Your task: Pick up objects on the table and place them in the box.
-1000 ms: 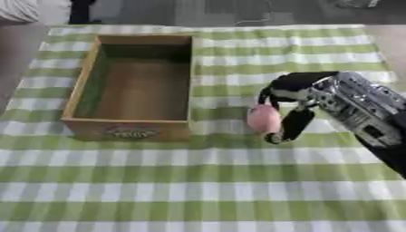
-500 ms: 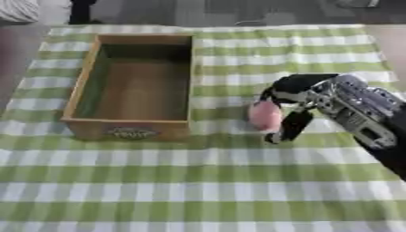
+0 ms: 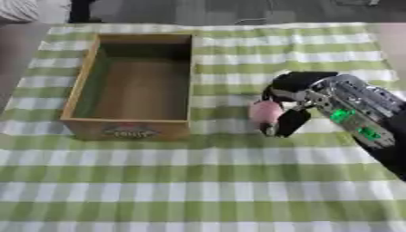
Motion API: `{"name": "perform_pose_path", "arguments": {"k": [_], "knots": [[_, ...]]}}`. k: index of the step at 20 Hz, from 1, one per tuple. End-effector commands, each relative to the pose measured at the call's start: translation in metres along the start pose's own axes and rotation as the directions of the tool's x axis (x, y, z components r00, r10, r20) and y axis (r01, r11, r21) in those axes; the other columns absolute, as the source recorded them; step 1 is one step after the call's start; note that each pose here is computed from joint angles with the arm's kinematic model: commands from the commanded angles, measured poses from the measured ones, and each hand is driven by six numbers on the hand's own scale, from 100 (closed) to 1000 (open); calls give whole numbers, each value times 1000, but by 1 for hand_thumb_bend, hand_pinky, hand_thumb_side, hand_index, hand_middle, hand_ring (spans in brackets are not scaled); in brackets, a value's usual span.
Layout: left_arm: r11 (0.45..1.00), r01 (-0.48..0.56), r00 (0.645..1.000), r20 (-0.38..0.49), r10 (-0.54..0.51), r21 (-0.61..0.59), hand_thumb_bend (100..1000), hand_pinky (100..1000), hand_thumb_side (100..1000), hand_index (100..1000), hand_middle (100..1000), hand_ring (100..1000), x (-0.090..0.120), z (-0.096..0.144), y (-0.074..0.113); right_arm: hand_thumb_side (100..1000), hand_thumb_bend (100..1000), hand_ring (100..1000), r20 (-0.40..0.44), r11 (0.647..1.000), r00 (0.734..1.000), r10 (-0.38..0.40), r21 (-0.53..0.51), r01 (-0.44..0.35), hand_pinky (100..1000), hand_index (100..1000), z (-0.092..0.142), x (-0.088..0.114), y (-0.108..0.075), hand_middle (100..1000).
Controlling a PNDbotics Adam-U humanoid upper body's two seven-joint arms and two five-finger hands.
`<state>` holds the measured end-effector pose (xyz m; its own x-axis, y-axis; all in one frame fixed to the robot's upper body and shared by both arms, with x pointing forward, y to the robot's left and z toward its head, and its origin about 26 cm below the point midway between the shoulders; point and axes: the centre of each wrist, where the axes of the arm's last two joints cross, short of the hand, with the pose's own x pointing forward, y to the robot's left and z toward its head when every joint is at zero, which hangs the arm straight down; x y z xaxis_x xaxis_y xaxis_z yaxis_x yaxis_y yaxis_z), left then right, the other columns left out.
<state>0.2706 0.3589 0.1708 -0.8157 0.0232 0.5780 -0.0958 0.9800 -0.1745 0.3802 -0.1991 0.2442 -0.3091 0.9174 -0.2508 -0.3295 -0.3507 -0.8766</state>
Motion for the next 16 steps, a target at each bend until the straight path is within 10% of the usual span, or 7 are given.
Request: {"name": "perform_pose_path", "arguments": {"k": [1,16], "knots": [[999,15,1000,27,-14,-28,100,478,931,801,508,439,7,-6,0,422,138,806,-21,999,1000,6,-35,-6,787,723,10,-2,-13,515],[1000,15,1000,26,-14,-27,100,476,925,799,509,441,7,-6,0,451,100,656,-100,972,992,81,-214,-101,652,498,38,6,-41,332]]}}
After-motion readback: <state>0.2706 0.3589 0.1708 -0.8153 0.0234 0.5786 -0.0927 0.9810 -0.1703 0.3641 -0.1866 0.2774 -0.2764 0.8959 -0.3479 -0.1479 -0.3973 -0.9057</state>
